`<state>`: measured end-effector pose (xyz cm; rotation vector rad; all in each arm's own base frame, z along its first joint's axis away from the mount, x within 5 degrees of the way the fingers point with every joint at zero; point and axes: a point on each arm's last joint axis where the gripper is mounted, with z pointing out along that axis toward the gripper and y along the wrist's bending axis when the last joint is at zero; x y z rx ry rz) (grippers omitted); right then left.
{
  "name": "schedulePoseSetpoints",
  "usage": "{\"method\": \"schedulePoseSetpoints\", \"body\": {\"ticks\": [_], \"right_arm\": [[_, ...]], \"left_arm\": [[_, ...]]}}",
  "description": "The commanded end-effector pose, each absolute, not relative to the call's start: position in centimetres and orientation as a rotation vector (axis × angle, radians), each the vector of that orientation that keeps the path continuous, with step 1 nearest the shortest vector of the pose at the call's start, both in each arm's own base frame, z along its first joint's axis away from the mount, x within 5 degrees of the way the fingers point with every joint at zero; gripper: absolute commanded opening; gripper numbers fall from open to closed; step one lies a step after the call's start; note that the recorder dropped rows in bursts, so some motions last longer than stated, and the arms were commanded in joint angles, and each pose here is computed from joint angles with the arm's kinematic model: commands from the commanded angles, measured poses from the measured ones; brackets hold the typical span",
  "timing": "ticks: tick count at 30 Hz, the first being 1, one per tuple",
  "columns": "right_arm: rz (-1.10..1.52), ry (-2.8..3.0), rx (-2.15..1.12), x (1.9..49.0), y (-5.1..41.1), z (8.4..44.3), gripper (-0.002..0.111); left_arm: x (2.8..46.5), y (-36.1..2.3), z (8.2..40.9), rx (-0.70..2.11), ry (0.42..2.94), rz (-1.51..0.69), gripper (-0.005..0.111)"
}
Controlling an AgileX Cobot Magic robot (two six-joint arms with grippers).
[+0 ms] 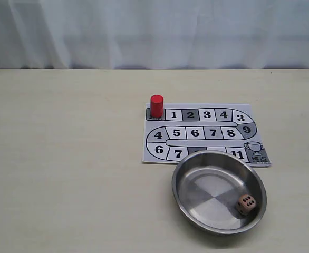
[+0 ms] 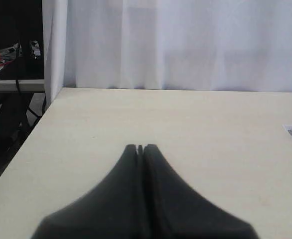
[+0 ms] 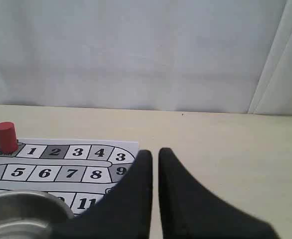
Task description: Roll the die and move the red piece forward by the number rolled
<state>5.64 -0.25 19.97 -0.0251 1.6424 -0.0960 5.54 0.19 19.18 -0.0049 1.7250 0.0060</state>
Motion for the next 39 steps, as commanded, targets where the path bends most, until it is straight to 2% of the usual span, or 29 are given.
{"method": "schedulePoseSetpoints", "body": {"ticks": [1, 12, 18, 21, 25, 31, 35, 39], "right_arm": [[-0.103, 1.643, -0.024, 5.6, -0.3, 19.9, 0.004], [-0.106, 1.597, -0.022, 5.6, -0.3, 20.3, 0.004], [-0.100, 1.385, 0.006, 5.5, -0.4, 22.2, 0.004], [0.009, 1.311, 0.114, 5.3, -0.5, 23.2, 0.004], [0.045, 1.285, 0.115, 4.3, -0.3, 26.8, 0.004], [0.040, 1.473, 0.019, 2.4, 0.5, 34.6, 0.004], [0.024, 1.606, -0.024, 4.5, 0.5, 38.4, 0.004], [0.038, 1.742, -0.030, 7.7, 0.5, 40.2, 0.004]], "left_arm": [[5.6, 0.1, 19.2, 0.000, 1.714, -0.008, 0.000], [5.6, 0.1, 19.2, 0.000, 1.714, -0.008, 0.000], [5.6, 0.1, 19.2, 0.000, 1.714, -0.008, 0.000], [5.6, 0.1, 19.2, 0.000, 1.714, -0.008, 0.000], [5.6, 0.1, 19.2, 0.000, 1.714, -0.008, 0.000], [5.6, 0.1, 19.2, 0.000, 1.714, -0.008, 0.000], [5.6, 0.1, 19.2, 0.000, 1.714, -0.008, 0.000], [5.6, 0.1, 19.2, 0.000, 1.714, -0.008, 0.000]]}}
